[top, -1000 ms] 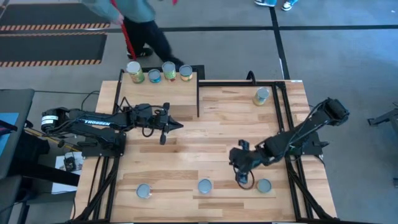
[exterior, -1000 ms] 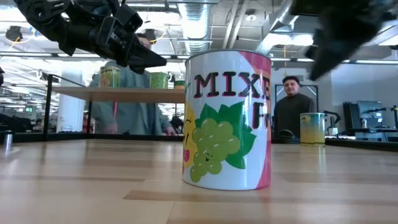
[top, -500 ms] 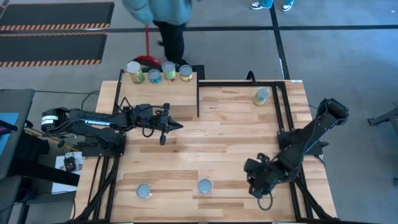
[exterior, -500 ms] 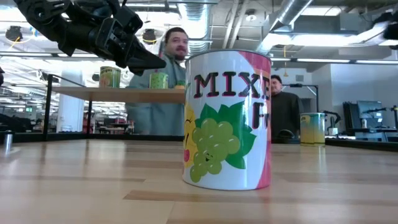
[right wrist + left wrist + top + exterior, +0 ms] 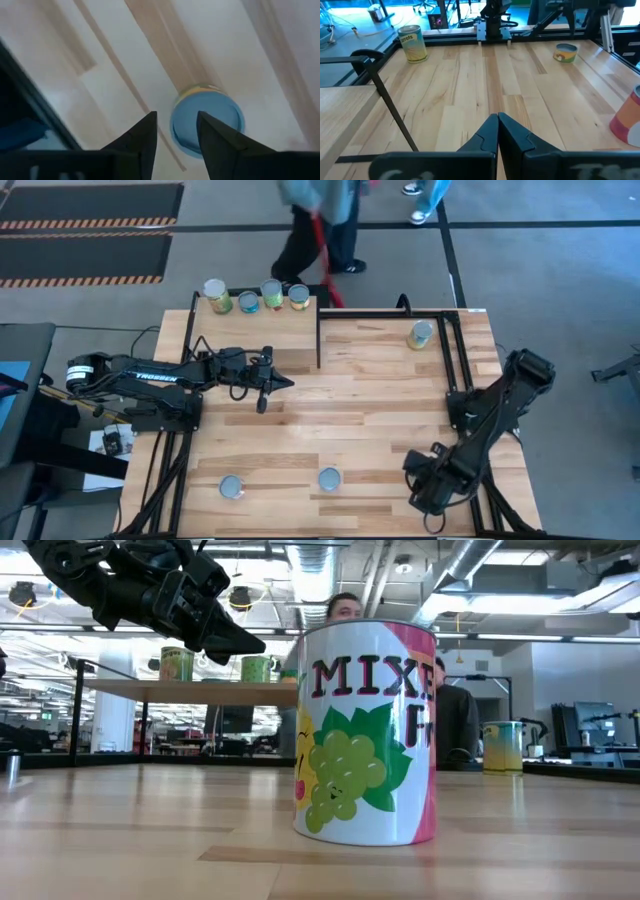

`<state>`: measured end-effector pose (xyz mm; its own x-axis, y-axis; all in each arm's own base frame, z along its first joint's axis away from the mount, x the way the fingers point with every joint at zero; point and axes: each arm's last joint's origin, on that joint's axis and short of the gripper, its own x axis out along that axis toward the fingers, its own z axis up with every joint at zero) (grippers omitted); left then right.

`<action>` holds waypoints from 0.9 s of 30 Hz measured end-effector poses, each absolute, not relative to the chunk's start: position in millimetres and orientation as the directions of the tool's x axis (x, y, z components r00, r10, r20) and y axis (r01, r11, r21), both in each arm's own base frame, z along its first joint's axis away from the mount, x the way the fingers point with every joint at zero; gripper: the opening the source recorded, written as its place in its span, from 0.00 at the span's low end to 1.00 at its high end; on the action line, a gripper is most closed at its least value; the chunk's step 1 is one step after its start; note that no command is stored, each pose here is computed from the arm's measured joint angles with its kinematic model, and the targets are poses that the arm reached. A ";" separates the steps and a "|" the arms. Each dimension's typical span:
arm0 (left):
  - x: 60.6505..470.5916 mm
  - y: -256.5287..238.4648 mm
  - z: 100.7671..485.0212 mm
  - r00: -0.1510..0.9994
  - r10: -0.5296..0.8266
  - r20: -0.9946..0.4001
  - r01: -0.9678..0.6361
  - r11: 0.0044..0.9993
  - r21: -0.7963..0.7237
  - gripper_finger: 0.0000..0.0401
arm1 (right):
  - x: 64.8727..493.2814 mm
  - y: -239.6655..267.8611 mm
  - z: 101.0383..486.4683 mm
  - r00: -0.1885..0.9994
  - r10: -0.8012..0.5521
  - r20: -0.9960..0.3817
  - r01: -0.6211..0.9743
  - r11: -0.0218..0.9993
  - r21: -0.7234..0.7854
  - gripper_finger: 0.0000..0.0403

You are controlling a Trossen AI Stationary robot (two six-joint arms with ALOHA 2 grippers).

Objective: Pick and place cans onto a shelf
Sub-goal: Put the canned mushrooms on the shelf

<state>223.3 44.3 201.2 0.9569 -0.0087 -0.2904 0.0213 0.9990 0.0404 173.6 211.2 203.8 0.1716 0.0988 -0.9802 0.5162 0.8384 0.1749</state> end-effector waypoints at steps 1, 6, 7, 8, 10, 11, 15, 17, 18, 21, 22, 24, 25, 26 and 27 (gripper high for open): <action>223.3 44.3 201.2 0.957 -0.009 -0.290 0.021 0.999 0.041 0.00 | 175.1 213.0 199.5 0.153 0.101 -0.983 0.518 0.839 0.167 0.39; 223.3 44.4 201.2 0.957 -0.008 -0.290 0.022 0.999 0.045 0.00 | 185.2 219.4 180.9 0.083 0.131 -0.988 0.530 0.834 0.155 0.37; 223.3 44.4 201.2 0.957 -0.008 -0.290 0.022 0.999 0.046 0.00 | 187.1 219.7 177.3 0.069 0.131 -0.989 0.535 0.832 0.147 0.36; 223.3 44.4 201.2 0.957 -0.008 -0.290 0.023 0.999 0.046 0.00 | 188.6 219.9 174.0 0.057 0.128 -0.990 0.540 0.830 0.139 0.36; 223.3 44.4 201.2 0.957 -0.008 -0.290 0.022 0.999 0.045 0.00 | 192.1 219.4 166.3 0.032 0.113 -0.993 0.551 0.827 0.112 0.35; 223.3 44.4 201.2 0.957 -0.008 -0.290 0.022 0.999 0.045 0.00 | 193.9 219.1 162.7 0.020 0.107 -0.994 0.553 0.827 0.100 0.34; 223.4 44.4 201.3 0.957 -0.008 -0.290 0.020 0.999 0.041 0.00 | 199.9 217.1 156.2 0.000 0.091 -0.996 0.532 0.843 0.077 0.28; 223.4 44.4 201.3 0.957 -0.008 -0.289 0.020 0.999 0.041 0.00 | 203.3 215.0 156.8 -0.003 0.087 -0.996 0.509 0.857 0.074 0.23; 223.4 44.4 201.3 0.957 -0.008 -0.289 0.020 0.999 0.041 0.00 | 205.7 214.0 157.9 0.002 0.090 -0.996 0.493 0.866 0.079 0.20; 223.4 44.4 201.3 0.957 -0.008 -0.289 0.023 0.998 0.050 0.00 | 216.2 208.6 162.6 0.051 0.075 -0.996 0.445 0.891 0.090 0.10; 223.4 44.4 201.4 0.957 -0.008 -0.289 0.024 0.998 0.053 0.00 | 220.8 206.2 164.3 0.069 0.066 -0.995 0.427 0.900 0.089 0.06; 223.4 44.4 201.3 0.957 -0.008 -0.289 0.024 0.998 0.053 0.00 | 230.1 201.1 169.0 0.098 0.054 -0.994 0.384 0.919 0.088 0.02; 223.4 44.4 201.3 0.957 -0.008 -0.289 0.024 0.998 0.053 0.00 | 235.2 198.1 171.7 0.108 0.054 -0.993 0.362 0.928 0.090 0.02; 223.4 44.4 201.3 0.957 -0.008 -0.289 0.024 0.998 0.053 0.00 | 240.7 194.0 174.2 0.118 0.053 -0.992 0.344 0.935 0.091 0.03; 223.4 44.4 201.3 0.957 -0.008 -0.289 0.024 0.998 0.053 0.00 | 246.2 189.3 176.2 0.124 0.054 -0.991 0.325 0.941 0.092 0.04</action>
